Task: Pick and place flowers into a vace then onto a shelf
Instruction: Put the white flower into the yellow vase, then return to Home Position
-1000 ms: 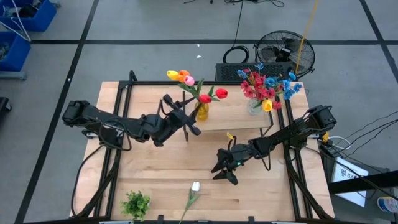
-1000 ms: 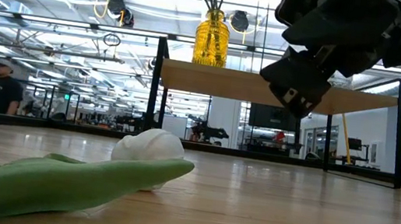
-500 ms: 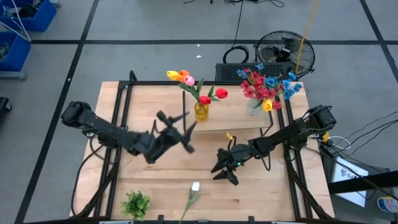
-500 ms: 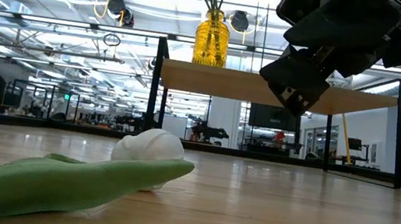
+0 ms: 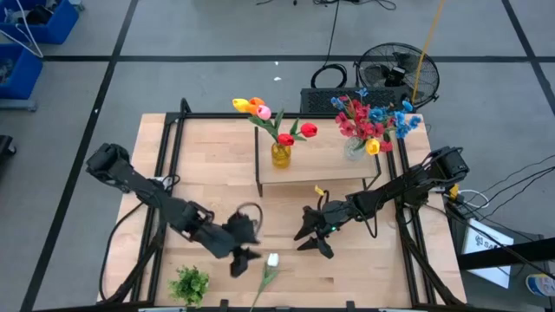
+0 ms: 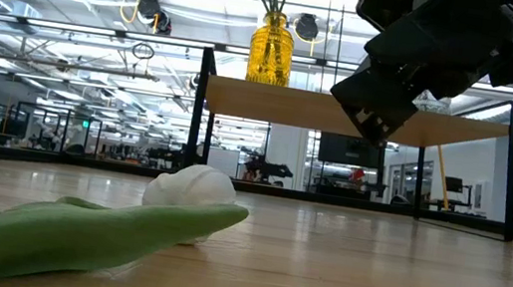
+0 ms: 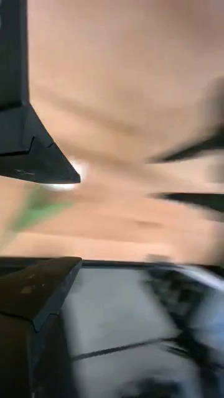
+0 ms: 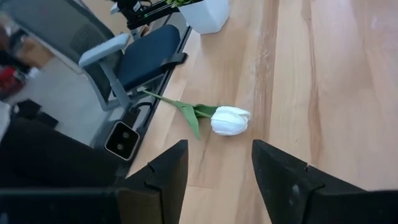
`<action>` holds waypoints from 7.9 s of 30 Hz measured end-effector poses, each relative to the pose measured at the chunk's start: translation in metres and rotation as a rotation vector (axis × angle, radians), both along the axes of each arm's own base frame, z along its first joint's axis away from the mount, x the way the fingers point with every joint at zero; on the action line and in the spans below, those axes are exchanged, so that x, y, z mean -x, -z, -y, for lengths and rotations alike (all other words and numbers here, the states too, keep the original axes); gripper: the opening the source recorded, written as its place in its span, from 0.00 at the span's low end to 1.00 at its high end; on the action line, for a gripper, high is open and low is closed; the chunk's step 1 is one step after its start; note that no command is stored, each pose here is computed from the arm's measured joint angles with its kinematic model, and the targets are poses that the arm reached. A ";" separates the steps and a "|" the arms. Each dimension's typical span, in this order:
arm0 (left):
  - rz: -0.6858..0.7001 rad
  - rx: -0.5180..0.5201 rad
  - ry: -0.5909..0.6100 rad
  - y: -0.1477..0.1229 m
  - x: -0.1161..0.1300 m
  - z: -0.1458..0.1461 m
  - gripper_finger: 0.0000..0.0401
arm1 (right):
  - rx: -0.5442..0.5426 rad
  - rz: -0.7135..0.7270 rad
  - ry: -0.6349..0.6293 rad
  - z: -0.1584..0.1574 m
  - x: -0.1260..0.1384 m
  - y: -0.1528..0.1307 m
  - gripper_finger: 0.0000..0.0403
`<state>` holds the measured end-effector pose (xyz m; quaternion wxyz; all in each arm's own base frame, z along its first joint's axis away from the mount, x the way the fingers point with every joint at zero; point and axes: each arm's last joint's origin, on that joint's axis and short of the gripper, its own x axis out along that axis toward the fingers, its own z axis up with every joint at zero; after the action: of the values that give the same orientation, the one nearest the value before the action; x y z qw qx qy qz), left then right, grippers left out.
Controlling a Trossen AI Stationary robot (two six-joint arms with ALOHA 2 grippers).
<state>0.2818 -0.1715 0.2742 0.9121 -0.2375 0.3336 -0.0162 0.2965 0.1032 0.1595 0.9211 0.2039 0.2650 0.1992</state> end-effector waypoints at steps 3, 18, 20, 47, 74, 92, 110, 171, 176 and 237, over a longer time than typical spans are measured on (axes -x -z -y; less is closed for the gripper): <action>-0.177 0.129 0.048 0.020 -0.001 0.008 0.52 | 0.046 0.028 -0.024 0.000 0.000 0.000 0.42; -0.313 0.061 0.085 0.147 -0.046 0.043 0.52 | 0.066 0.031 -0.032 0.000 0.000 0.001 0.42; -0.318 0.041 0.085 0.155 -0.047 0.044 0.51 | 0.067 0.032 -0.032 0.000 0.000 0.001 0.42; -0.168 -0.118 0.120 0.128 -0.067 0.005 0.01 | 0.072 0.034 -0.031 0.001 0.000 0.001 0.42; 1.062 -1.304 -0.442 -0.175 0.043 -0.078 0.00 | 0.100 0.044 0.054 0.004 -0.002 0.000 0.42; 1.072 -1.203 -0.438 -0.141 -0.022 -0.155 0.00 | 0.127 0.059 0.131 0.009 -0.004 0.000 0.42; 0.850 -1.106 -0.514 -0.112 -0.039 -0.171 0.00 | 0.129 0.060 0.130 0.009 -0.004 0.000 0.42; 0.555 -1.119 -0.472 -0.108 -0.012 -0.075 0.43 | 0.094 0.143 0.133 0.010 -0.002 -0.019 0.42; 0.587 -1.036 -0.510 -0.135 0.034 -0.054 0.43 | 0.072 0.221 0.147 0.018 0.014 -0.058 0.42; 1.001 -0.313 0.311 -0.024 0.201 -0.072 0.43 | -0.028 0.822 0.183 0.068 0.203 -0.042 0.42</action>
<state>0.0812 -0.0999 0.2986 0.9707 -0.0102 -0.1118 -0.2123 0.0933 0.0352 0.2018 0.9612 0.1424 -0.1466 0.1850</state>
